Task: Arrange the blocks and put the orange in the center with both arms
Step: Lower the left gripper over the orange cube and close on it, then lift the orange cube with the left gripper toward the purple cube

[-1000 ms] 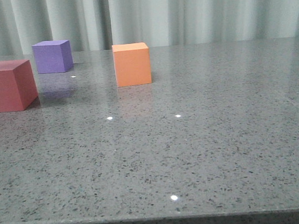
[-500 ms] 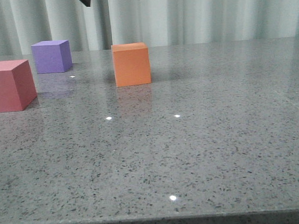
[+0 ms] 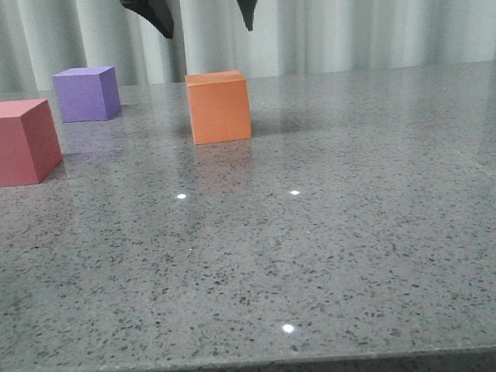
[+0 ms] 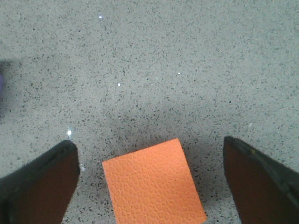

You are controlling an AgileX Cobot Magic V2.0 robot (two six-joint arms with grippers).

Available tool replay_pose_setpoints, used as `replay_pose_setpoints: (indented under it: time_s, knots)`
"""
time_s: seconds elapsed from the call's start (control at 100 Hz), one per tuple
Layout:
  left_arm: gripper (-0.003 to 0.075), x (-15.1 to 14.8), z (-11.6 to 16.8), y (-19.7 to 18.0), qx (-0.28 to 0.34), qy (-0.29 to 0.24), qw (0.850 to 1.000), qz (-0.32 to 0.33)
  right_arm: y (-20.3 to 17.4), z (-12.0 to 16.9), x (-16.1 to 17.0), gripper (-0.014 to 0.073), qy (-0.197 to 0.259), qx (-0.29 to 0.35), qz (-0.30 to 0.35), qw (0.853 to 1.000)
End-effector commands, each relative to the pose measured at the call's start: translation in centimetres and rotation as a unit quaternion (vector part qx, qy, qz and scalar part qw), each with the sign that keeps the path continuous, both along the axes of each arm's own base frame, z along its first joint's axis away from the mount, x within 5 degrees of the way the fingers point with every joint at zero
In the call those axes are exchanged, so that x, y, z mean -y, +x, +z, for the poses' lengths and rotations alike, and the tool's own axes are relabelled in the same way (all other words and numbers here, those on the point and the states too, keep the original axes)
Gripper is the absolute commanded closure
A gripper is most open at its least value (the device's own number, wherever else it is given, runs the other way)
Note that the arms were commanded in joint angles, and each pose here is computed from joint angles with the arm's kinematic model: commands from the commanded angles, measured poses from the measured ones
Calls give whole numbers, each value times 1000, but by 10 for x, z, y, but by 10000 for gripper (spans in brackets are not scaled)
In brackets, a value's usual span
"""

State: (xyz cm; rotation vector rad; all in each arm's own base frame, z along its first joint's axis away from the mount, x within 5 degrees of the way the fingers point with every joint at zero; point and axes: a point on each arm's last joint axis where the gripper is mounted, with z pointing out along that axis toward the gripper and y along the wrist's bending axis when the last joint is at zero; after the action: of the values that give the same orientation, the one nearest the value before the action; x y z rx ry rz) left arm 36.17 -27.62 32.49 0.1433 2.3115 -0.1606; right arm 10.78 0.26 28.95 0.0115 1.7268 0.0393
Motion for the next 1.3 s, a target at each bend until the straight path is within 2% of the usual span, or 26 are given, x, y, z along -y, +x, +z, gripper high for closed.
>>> replay_pose_setpoints:
  time_s: [0.0, 0.27, 0.65, 0.72, 0.84, 0.89, 0.96, 1.29]
  knots:
    - [135, -2, 30, -6, 43, -31, 999, -3, 0, 16, -1, 664, -10, 52, 5, 999]
    - [135, 6, 1, 2, 2, -17, 1000, 9, 0, 16, -1, 664, -10, 52, 5, 999]
    - [141, 13, -24, 8, -29, -10, 999, 11, 0, 16, -1, 664, -10, 52, 5, 999]
    - [182, 13, -24, 8, -30, -9, 999, 12, 0, 16, -1, 664, -10, 52, 5, 999]
    - [321, 13, -24, 8, -31, -8, 999, 13, 0, 16, -1, 664, -10, 52, 5, 999]
    - [377, 13, -22, 6, -28, -2, 1000, 5, 0, 16, -1, 664, -10, 52, 5, 999]
    - [409, 13, -17, 5, -21, 4, 1000, -4, 0, 16, -1, 664, -10, 52, 5, 999]
    - [407, -11, 36, -11, 32, 34, 998, -51, 0, 16, -1, 664, -10, 52, 5, 999]
